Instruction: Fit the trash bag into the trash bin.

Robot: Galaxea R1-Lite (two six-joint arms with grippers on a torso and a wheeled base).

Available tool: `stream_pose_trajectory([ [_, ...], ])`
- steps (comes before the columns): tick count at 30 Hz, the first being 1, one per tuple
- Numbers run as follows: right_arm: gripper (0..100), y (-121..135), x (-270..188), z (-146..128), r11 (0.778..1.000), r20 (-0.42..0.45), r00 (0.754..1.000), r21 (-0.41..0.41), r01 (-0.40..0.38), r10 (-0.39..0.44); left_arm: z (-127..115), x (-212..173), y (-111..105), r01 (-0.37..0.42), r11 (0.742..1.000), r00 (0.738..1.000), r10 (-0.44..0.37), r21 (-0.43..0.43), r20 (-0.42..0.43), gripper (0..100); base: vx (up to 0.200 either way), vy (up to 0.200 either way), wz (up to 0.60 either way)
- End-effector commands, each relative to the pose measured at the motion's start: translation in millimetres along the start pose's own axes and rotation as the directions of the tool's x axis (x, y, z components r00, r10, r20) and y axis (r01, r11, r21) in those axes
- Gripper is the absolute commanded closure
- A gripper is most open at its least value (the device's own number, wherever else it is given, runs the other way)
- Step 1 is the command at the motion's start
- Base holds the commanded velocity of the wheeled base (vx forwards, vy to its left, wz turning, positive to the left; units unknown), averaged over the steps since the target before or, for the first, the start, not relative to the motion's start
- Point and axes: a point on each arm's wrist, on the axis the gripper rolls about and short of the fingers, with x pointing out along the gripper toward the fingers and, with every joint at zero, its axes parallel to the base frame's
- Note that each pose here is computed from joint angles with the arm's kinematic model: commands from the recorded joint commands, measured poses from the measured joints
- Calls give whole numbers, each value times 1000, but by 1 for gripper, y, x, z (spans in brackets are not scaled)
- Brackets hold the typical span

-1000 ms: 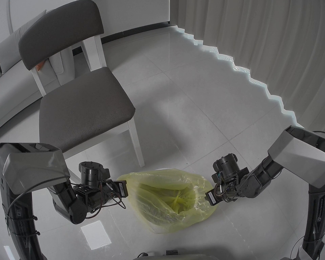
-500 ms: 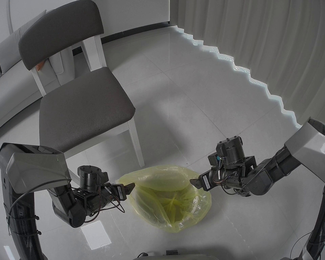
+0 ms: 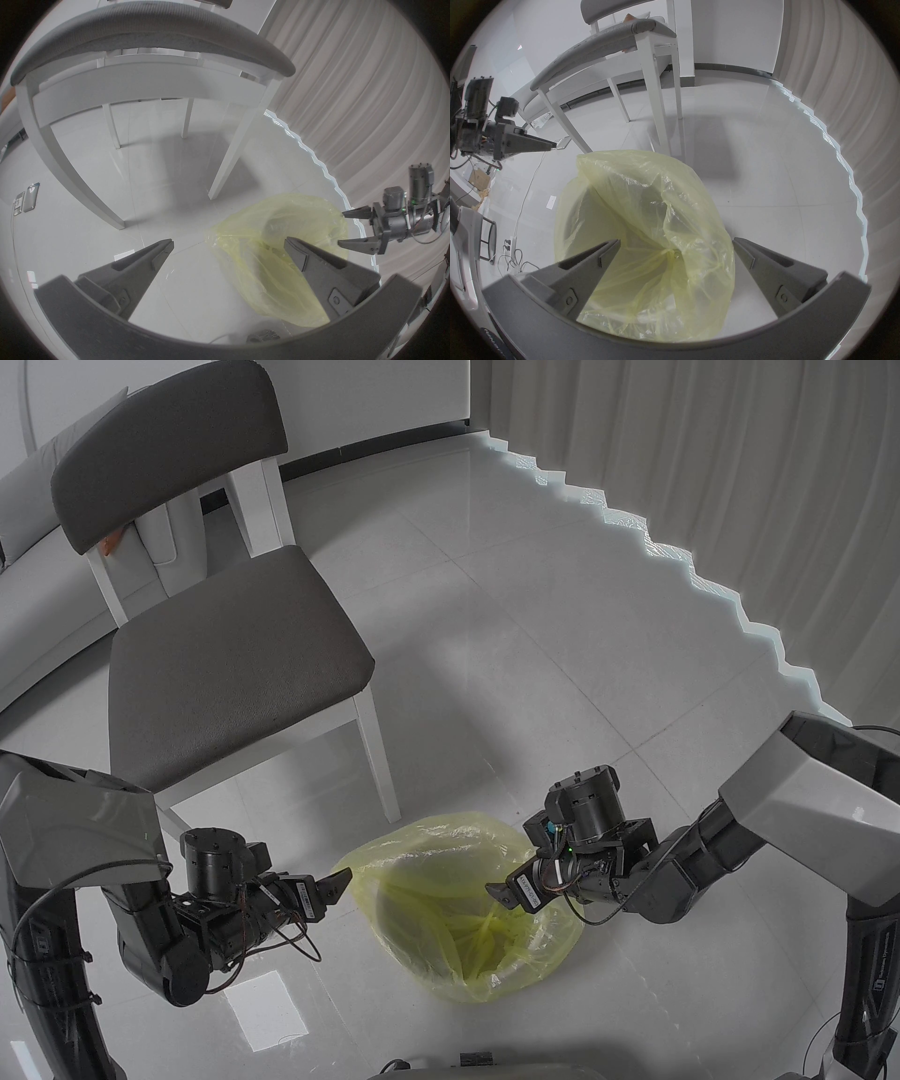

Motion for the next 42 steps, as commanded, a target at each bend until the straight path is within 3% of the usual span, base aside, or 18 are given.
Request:
stream_pose_trajectory([
  [1,0,4,14,-4,1000,2,1000,-8,-4,4,0,-10,5,-12,1000,1000,12,-9,10,0,0,0,0],
  [9,0,0,5,4,999,60,998,-28,15,-13,-4,-16,7,-6,1000,1000,6,-10,26,0,0,0,0],
  [15,0,-2,6,3,999,55,998,-44,25,-22,-5,-16,6,-4,1000,1000,4,-8,24,0,0,0,0],
  [16,100,-2,6,4,999,58,998,-44,27,-24,-5,-17,6,-2,1000,1000,2,-8,25,0,0,0,0],
  [31,100,-9,-15,23,998,128,991,-27,51,-48,-8,-21,6,4,1000,999,-4,-5,34,0,0,0,0],
  [42,100,-5,-9,11,997,86,995,-54,49,-45,-12,-28,7,6,1000,999,-6,-5,46,0,0,0,0],
])
